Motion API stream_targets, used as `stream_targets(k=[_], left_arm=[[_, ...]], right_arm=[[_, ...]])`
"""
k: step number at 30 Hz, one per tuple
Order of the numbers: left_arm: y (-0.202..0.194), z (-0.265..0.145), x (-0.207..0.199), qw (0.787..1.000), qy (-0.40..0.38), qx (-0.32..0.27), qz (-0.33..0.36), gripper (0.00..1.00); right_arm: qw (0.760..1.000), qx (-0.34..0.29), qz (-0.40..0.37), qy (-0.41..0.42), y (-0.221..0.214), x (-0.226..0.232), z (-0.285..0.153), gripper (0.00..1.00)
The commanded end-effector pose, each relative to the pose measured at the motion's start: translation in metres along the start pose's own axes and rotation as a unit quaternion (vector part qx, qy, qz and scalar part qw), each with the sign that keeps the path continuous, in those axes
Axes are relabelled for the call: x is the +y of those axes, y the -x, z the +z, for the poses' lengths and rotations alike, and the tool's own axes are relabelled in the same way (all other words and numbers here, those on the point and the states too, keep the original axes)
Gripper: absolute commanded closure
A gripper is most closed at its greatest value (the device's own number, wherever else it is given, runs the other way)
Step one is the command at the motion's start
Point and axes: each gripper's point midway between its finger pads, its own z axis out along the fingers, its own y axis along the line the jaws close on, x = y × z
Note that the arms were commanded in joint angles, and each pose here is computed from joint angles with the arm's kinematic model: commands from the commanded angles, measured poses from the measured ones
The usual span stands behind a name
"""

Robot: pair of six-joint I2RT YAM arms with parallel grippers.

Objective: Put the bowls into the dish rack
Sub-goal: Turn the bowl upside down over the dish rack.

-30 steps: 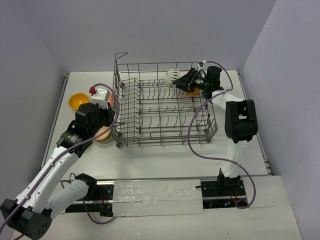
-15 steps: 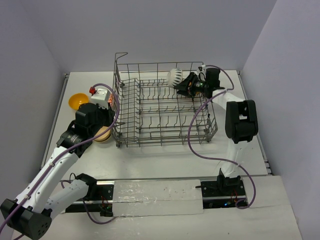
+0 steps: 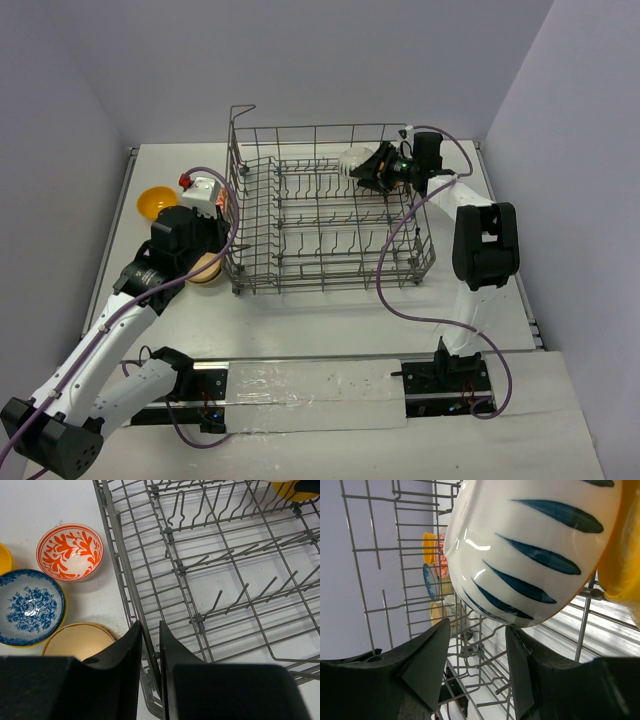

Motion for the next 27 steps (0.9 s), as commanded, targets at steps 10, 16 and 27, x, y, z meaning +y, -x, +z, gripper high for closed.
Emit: stream_targets(k=[10, 16, 27], left_arm=[[-0.010, -0.003, -0.020, 0.998, -0.052, 0.014, 0.016, 1.00], [-0.011, -0.003, -0.021, 0.998, -0.054, 0.016, 0.017, 1.00], [-0.008, -0.001, -0.012, 1.000, -0.025, 0.013, 0.009, 0.87]], right_arm=[[0.997, -0.037, -0.065, 0.011, 0.022, 0.042, -0.025, 0.44], [0.995, -0.042, -0.085, -0.003, 0.023, 0.049, -0.037, 0.44], [0.963, -0.079, -0.252, -0.060, 0.022, 0.095, -0.072, 0.44]])
